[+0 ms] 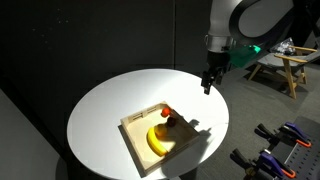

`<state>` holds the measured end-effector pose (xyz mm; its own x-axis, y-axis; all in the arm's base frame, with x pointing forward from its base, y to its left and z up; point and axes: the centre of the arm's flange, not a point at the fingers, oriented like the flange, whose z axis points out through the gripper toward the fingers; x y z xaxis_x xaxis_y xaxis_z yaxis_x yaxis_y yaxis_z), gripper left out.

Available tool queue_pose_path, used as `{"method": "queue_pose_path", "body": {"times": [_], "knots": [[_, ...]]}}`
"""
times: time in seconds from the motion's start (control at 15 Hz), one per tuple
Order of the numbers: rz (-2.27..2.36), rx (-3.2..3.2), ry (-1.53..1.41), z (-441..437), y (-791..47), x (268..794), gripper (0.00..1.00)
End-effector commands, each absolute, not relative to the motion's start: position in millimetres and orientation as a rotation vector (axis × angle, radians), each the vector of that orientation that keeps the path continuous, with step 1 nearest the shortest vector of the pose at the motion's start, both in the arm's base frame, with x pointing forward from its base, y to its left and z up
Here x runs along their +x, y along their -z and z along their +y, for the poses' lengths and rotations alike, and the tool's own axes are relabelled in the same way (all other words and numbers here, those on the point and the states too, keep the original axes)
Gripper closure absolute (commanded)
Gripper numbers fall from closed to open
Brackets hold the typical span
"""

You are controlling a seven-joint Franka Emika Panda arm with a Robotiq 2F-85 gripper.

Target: Remove the banana from the box

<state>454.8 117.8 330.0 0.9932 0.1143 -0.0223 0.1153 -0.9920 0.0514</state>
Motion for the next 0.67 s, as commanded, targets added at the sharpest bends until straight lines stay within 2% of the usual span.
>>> {"method": "queue_pose_path", "body": {"times": [0.0, 0.6], "knots": [[0.178, 3.084, 0.03, 118, -330, 455, 0.0], [0.236, 3.131, 0.051, 138, -310, 462, 0.0]]}}
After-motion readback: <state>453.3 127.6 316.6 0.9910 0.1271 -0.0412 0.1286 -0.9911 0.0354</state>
